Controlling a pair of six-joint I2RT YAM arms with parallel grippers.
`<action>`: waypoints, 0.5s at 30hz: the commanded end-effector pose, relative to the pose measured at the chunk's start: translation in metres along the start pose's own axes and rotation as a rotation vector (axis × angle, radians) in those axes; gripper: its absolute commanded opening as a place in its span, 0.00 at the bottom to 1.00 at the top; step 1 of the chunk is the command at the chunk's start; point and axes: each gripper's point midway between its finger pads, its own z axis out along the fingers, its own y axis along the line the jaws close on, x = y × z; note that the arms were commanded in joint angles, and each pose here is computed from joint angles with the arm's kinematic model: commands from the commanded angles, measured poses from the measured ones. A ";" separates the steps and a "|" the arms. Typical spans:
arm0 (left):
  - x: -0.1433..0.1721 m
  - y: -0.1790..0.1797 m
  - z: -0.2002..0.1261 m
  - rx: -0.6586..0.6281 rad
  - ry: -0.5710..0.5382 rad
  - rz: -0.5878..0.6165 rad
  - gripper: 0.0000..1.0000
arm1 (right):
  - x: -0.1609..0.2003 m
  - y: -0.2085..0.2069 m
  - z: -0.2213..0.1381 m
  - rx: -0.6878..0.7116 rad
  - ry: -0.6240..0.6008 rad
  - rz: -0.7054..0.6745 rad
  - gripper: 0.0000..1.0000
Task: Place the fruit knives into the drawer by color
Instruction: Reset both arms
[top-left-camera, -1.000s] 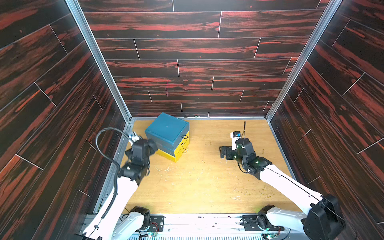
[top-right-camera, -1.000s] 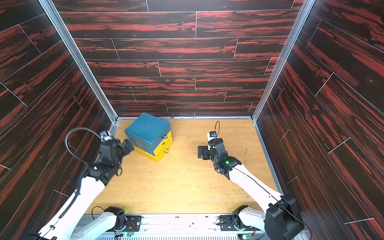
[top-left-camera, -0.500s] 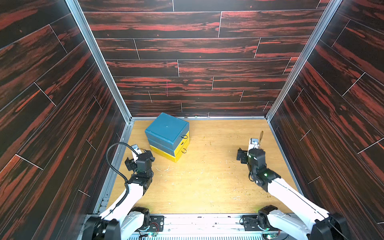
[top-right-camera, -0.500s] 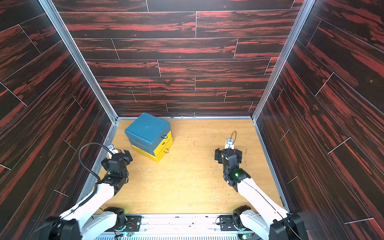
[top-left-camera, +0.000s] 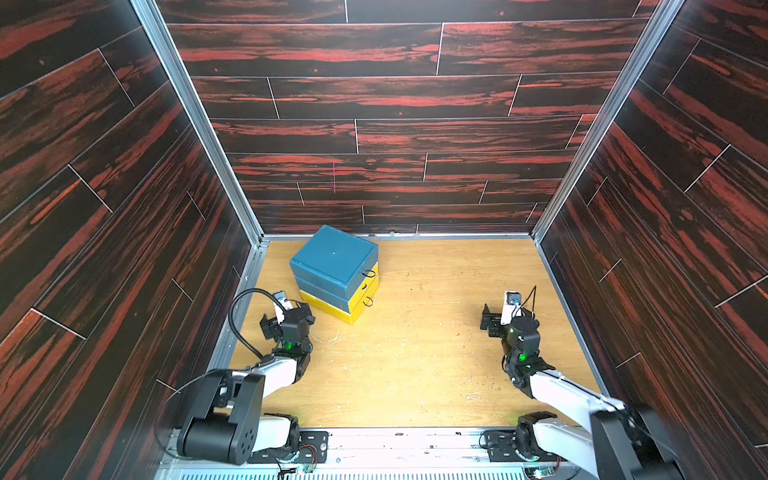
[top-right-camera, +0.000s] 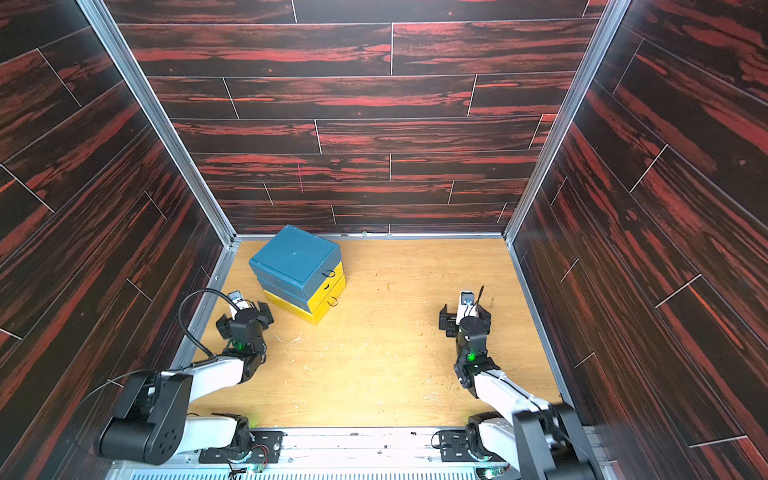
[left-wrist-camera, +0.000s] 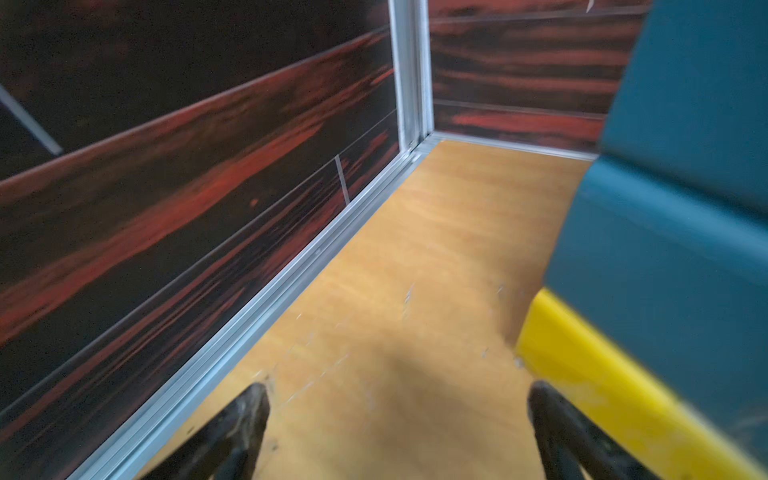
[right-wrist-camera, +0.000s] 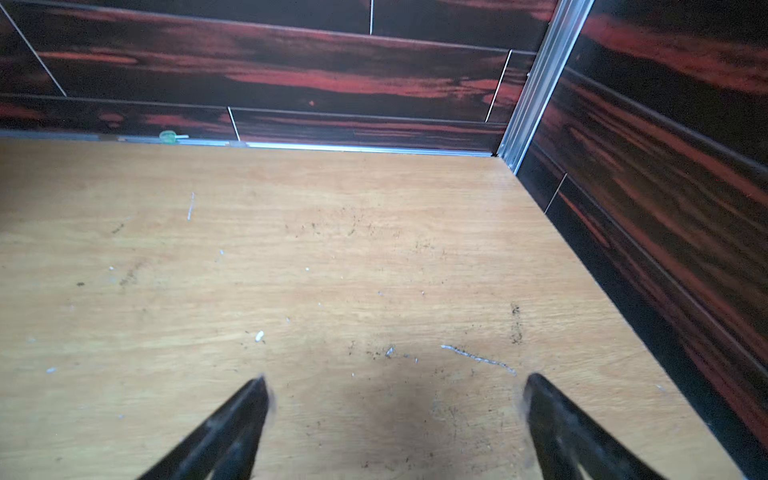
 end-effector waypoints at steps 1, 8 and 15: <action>-0.010 -0.002 0.003 0.018 -0.078 -0.029 1.00 | -0.025 -0.007 0.000 0.022 -0.157 -0.005 0.98; 0.004 -0.013 0.011 0.066 -0.059 -0.009 1.00 | -0.026 -0.040 0.006 0.110 -0.260 0.078 0.98; 0.006 -0.016 0.013 0.079 -0.063 -0.004 1.00 | -0.005 -0.058 0.024 0.124 -0.219 0.166 0.98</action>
